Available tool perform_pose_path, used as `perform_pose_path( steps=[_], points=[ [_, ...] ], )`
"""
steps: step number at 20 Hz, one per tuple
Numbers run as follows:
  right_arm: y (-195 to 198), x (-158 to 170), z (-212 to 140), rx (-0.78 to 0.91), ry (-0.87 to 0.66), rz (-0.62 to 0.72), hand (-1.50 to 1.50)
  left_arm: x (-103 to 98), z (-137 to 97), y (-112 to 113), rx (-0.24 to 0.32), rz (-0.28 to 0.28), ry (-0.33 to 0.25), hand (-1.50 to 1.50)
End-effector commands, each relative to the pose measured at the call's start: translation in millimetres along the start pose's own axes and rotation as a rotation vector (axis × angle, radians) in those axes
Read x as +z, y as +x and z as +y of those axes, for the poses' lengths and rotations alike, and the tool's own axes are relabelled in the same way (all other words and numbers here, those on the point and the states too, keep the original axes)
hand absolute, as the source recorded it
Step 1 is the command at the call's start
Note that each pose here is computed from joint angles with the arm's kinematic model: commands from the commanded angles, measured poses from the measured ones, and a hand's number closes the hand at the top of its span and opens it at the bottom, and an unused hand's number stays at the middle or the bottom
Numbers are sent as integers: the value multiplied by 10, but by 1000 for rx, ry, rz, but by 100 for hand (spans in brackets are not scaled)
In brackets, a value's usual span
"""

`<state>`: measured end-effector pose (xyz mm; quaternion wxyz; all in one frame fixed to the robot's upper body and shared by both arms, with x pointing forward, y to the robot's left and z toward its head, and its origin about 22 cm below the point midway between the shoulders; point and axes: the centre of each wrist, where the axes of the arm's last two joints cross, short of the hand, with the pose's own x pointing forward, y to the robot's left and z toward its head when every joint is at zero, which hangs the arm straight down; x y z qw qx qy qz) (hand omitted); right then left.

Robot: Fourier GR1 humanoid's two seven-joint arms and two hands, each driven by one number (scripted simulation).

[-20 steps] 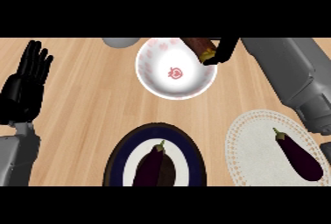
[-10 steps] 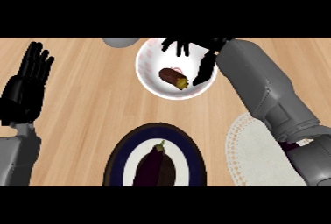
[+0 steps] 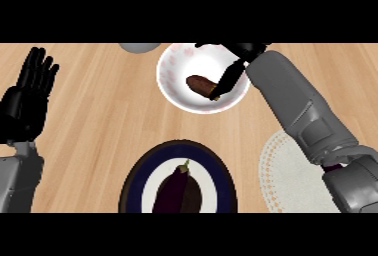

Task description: Pick the sweet potato from the placemat and place it in the bowl

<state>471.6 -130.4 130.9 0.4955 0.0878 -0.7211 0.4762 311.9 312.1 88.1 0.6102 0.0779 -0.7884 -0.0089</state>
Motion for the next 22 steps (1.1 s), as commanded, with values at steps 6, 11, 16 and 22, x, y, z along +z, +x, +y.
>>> perform_pose_path(
  steps=[6, 11, 16, 22],
  points=[
    [-27, 409, -589, -168, -323, 42, -150, 16, -150, -26, 12, -18, -24, 0],
    [-71, 940, -1073, -218, -392, 30, -150, -64, -150, 68, 4, -34, -22, 0],
    [-247, 1251, -1121, -257, -437, 23, -150, -121, -140, 164, 28, -54, -45, 0],
    [-206, 1592, -1379, -271, -437, 7, -150, -106, -331, 154, 32, -61, -80, 0]
  ],
)
